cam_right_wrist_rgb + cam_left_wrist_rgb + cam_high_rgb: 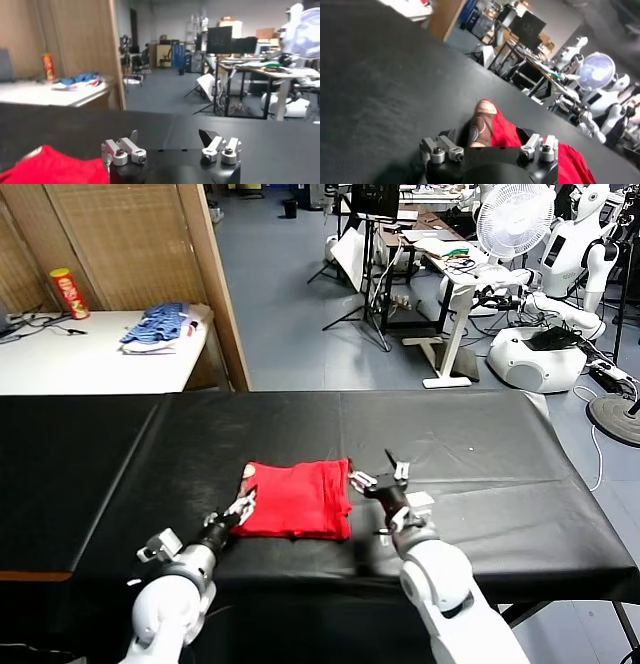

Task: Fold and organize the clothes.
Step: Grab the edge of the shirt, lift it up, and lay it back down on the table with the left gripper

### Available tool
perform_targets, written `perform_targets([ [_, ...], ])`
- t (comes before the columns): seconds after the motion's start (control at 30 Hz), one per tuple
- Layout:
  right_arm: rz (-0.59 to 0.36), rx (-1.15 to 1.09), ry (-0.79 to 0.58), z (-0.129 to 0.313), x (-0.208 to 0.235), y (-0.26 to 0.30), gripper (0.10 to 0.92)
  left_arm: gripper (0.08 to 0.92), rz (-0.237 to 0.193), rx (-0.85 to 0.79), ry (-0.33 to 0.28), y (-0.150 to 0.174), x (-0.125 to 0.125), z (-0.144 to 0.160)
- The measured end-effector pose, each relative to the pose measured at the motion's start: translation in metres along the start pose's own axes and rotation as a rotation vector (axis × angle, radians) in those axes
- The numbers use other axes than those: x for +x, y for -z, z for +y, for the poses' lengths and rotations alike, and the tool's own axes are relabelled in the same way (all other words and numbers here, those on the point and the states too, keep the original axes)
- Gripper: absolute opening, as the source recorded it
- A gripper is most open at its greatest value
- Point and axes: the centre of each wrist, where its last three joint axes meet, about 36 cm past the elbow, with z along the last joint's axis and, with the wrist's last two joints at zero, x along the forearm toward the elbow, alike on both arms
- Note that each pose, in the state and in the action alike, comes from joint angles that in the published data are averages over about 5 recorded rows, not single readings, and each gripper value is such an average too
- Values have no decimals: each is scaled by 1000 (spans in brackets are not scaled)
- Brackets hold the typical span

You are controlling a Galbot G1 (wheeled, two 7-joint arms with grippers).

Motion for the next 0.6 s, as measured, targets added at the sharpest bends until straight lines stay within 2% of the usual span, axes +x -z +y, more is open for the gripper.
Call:
perform_targets([
  [0.13,-9,-12,-9,-2,5,3,798,672,4,35,2,0,0,4],
  [0.4,-6,-3,-58,-8,11,7,798,205,2,-9,29,-5,-1,3],
  [0.5,25,26,-114,-10,14,7,798,144,-16,-84,55,-5,0,-2],
  [0.6,60,69,-168,-12,17,5,798,150,-40,-215,92,-4,4,-4],
])
